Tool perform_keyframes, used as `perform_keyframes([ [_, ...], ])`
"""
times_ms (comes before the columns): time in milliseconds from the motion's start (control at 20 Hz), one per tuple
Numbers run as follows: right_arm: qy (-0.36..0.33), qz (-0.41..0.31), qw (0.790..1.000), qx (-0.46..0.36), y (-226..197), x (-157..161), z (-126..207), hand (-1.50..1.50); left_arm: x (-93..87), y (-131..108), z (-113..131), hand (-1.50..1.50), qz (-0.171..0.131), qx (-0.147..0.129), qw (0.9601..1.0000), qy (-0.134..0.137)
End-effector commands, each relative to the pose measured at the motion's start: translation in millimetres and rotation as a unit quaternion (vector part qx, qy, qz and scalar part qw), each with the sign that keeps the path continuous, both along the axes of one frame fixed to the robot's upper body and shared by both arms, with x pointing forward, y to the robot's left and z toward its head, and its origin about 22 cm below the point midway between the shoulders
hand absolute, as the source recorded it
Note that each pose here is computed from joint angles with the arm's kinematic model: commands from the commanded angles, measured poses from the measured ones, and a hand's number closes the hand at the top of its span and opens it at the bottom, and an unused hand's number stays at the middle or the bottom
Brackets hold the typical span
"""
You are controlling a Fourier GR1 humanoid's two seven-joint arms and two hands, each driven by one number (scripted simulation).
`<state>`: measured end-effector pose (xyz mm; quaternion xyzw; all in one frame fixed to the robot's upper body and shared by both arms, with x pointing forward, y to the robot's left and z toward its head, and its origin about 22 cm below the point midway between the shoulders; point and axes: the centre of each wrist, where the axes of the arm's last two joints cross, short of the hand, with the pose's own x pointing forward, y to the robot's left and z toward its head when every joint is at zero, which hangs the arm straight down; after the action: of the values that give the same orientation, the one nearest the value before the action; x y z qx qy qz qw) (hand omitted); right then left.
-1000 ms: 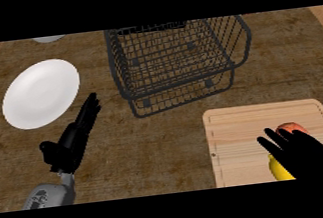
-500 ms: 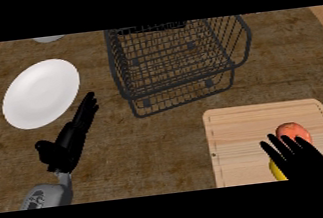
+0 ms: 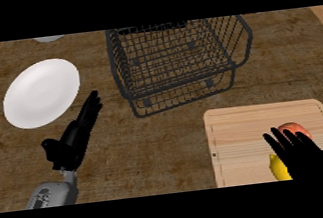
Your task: Pick the lemon from the cutting board and place it in the tiered basket
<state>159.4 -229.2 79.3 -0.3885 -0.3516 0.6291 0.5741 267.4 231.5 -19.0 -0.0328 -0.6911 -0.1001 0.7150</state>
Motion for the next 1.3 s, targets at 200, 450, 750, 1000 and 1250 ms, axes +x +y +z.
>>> perform_keyframes([
  [200,0.015,-0.007,1.000,0.013,-5,19,-18,-1.50,1.6,7,-4,0.00,-0.009,-0.005,0.9999,0.009],
  [450,0.014,-0.005,1.000,0.009,-24,14,-36,-1.50,-0.7,11,6,0.00,0.001,-0.001,1.0000,-0.003],
  [750,0.019,0.013,0.999,0.045,-14,0,-43,1.50,-1.8,19,-12,0.00,-0.001,0.006,1.0000,-0.002],
  [1000,-0.034,0.056,0.994,0.084,-18,20,-60,1.50,-1.1,-2,1,0.00,0.005,0.004,1.0000,0.007],
  [1250,-0.036,0.063,0.993,0.098,-24,10,-63,1.50,-3.7,5,2,0.00,-0.003,0.010,0.9999,0.006],
])
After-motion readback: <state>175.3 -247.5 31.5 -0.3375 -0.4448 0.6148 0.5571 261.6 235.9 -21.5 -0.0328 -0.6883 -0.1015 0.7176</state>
